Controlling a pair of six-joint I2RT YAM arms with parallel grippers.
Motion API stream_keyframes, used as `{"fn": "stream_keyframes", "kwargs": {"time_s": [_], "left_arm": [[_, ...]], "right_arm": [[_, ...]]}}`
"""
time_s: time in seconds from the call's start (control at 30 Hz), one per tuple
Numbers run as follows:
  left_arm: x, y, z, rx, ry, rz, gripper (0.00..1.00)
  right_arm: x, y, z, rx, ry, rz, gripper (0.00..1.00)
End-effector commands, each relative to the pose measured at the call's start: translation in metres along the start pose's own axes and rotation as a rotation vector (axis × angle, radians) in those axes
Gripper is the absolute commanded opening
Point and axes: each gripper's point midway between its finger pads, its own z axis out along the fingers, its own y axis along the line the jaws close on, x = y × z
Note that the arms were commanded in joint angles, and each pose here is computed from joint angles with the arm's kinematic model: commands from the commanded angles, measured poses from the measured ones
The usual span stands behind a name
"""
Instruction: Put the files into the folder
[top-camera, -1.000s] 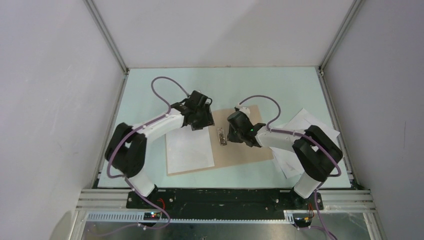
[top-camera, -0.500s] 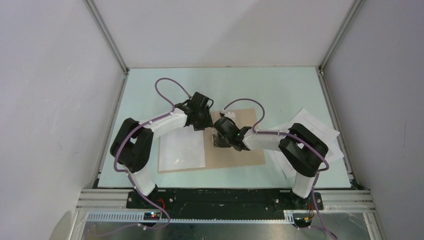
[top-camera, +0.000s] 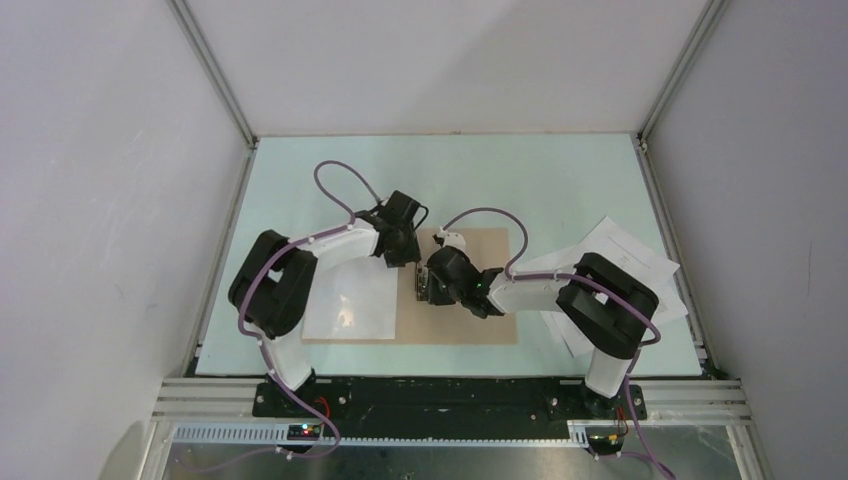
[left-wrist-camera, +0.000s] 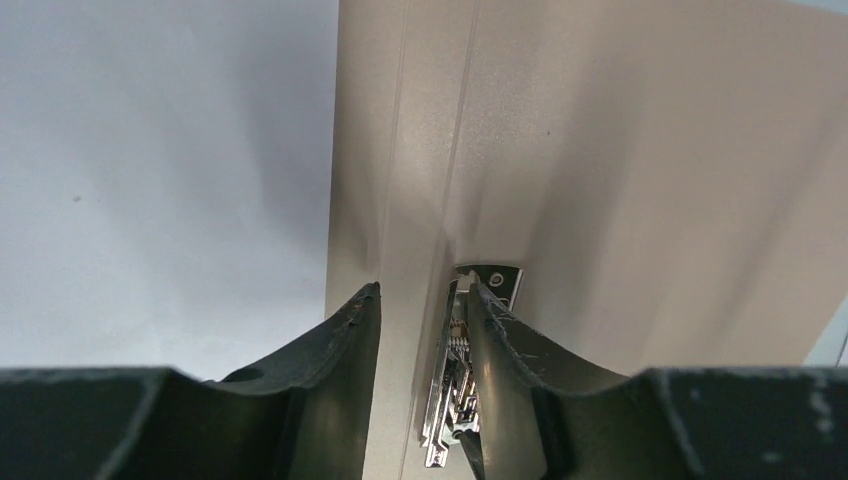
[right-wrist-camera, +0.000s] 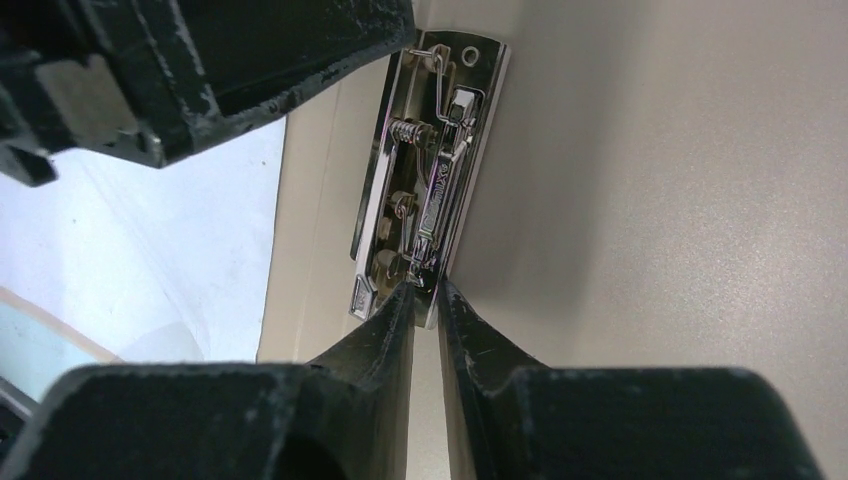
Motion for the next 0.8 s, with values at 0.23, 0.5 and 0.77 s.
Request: {"fn": "stream_keyframes", "kwargs": {"time_s": [0.23, 0.5, 0.77], "left_arm": [[0.01, 0.005, 0.016, -0.082, -0.033, 0.008, 0.29], [0.039, 0.013, 0.005, -0.116, -0.042, -0.132, 0.06], [0.056, 0.005, -0.013, -0.083, -0.048, -0.241, 0.0]], "right_arm": [[0.02, -0.037, -0.006, 0.033, 0.061, -0.023, 0.19], [0.011, -0.047, -0.008, 0.031, 0.037, 0.001, 0.18], [0.008, -0.047, -0.007, 0.019, 0.031, 0.007, 0.17]]}}
